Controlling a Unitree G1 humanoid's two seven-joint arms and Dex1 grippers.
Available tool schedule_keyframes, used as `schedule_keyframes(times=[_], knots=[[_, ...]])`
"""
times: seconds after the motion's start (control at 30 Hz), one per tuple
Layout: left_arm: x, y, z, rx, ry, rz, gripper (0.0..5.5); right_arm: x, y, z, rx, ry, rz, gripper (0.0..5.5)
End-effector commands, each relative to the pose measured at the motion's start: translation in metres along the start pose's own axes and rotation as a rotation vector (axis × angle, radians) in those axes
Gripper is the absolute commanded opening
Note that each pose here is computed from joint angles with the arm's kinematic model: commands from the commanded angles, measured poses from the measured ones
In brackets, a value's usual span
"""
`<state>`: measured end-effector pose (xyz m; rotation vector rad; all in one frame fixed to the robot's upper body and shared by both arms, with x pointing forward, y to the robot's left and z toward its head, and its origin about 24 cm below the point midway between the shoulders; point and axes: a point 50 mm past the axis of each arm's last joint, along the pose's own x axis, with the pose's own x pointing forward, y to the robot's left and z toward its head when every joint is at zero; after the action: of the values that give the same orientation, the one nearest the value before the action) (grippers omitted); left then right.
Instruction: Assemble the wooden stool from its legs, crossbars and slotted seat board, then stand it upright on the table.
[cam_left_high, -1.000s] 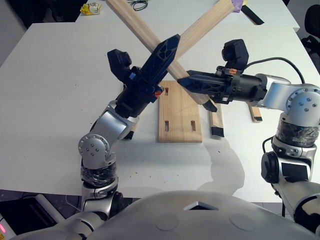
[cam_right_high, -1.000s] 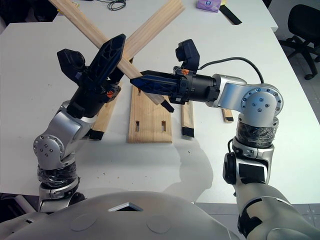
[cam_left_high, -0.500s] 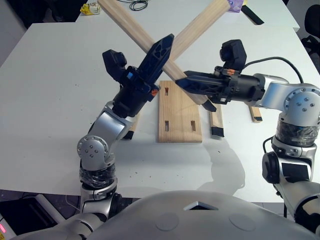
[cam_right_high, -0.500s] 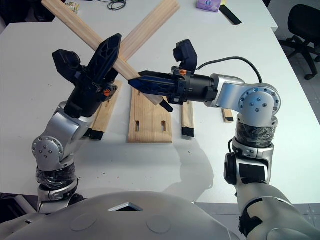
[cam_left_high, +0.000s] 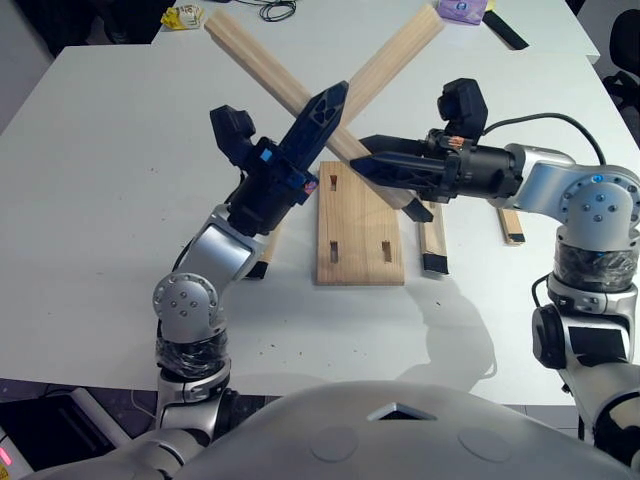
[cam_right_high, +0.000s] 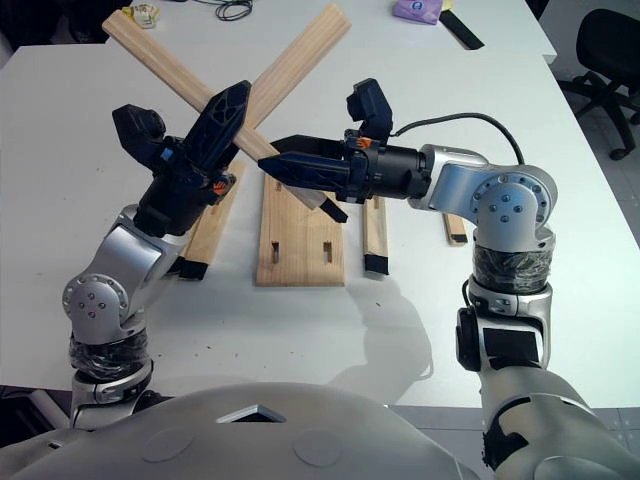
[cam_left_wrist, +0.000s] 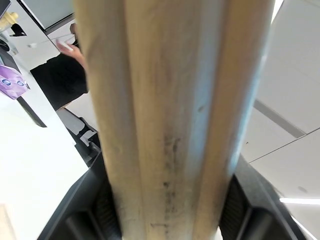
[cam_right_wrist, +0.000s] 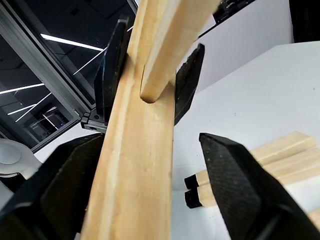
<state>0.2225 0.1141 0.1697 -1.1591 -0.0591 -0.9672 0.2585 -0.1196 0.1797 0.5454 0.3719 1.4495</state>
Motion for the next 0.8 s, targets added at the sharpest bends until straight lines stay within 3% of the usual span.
schedule_keyframes(times=[0.03,0.23,0.57,0.8], knots=[[0.001,0.001,0.012,0.085,-0.004,-0.017,2.07,-0.008,-0.003,0.002,0.007,0.027,-0.046,3.50],[-0.005,0.013,0.029,0.242,0.013,0.026,2.06,-0.022,-0.010,0.006,-0.020,0.026,-0.110,3.50],[-0.040,0.023,0.019,0.639,0.446,-0.025,2.05,-0.059,-0.042,0.027,-0.194,0.000,-0.354,3.50],[-0.042,0.025,0.011,0.772,0.435,-0.103,2.05,-0.067,-0.046,0.043,-0.249,0.026,-0.365,3.50]])
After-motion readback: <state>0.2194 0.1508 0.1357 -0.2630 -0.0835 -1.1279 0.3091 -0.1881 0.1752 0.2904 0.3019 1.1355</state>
